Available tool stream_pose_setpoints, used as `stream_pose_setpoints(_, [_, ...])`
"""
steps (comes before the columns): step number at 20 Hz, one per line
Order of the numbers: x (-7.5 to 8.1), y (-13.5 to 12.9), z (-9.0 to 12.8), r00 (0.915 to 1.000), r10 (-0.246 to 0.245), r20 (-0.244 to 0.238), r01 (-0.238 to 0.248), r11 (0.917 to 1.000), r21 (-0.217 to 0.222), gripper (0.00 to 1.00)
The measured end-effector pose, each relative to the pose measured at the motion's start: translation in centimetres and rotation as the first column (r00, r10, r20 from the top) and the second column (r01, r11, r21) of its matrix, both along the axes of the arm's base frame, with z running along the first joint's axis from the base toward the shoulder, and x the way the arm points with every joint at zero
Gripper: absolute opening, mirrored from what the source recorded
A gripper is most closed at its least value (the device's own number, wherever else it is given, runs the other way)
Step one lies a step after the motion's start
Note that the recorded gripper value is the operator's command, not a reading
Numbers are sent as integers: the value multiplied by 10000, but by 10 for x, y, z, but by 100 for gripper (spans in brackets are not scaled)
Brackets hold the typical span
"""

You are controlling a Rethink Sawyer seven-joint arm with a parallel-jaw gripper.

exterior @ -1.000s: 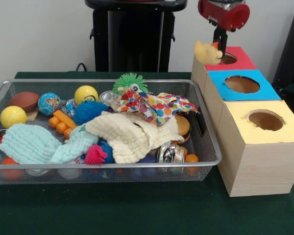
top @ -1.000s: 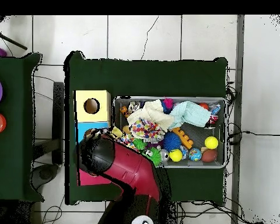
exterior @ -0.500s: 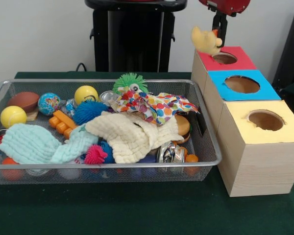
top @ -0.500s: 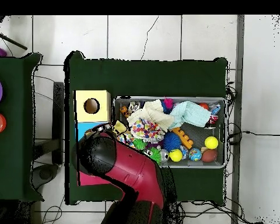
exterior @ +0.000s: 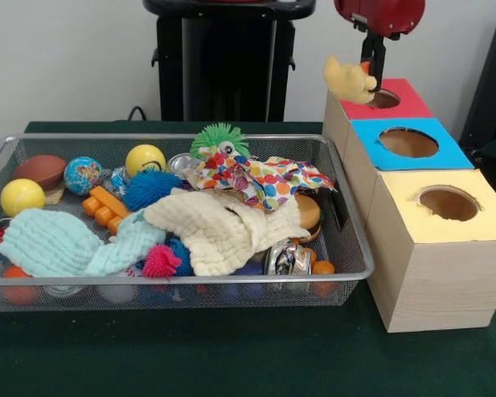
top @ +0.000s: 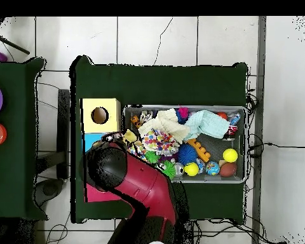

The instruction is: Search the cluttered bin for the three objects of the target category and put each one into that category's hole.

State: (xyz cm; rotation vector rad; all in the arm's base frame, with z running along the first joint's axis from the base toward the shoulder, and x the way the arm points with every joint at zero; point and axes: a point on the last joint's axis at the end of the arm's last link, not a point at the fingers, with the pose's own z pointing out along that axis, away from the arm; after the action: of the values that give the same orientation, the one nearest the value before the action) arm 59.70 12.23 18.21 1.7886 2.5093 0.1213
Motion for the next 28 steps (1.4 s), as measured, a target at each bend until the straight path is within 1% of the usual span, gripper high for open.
stream_pose_setpoints(5, [6, 5, -9, 9988, -312, 364, 312, 9995, 12, 0])
stream_pose_setpoints(7, [5, 9, -12, 9979, -470, 440, 466, 9989, 102, 0])
stream_pose_setpoints(9, [4, 12, -13, 9978, -507, 438, 501, 9987, 132, 0])
stream_pose_setpoints(11, [-2, 19, -15, 9978, -550, 360, 543, 9983, 199, 0])
stream_pose_setpoints(15, [-20, 43, -14, 9995, -204, 250, 201, 9997, 130, 0])
stream_pose_setpoints(18, [-29, 53, -8, 9996, -21, 286, 19, 10000, 74, 0])
stream_pose_setpoints(19, [-37, 59, 0, 9993, 82, 355, -83, 10000, 35, 0])
stream_pose_setpoints(21, [-42, 60, 6, 9991, 103, 406, -104, 9999, 25, 0])
stream_pose_setpoints(22, [-47, 59, 13, 9988, 75, 480, -76, 10000, 31, 0])
stream_pose_setpoints(26, [-51, 52, 25, 9981, -74, 612, 71, 10000, 52, 0])
stream_pose_setpoints(27, [-55, 45, 32, 9974, -218, 687, 212, 9997, 87, 0])
stream_pose_setpoints(28, [-56, 43, 34, 9971, -281, 703, 274, 9996, 108, 0])
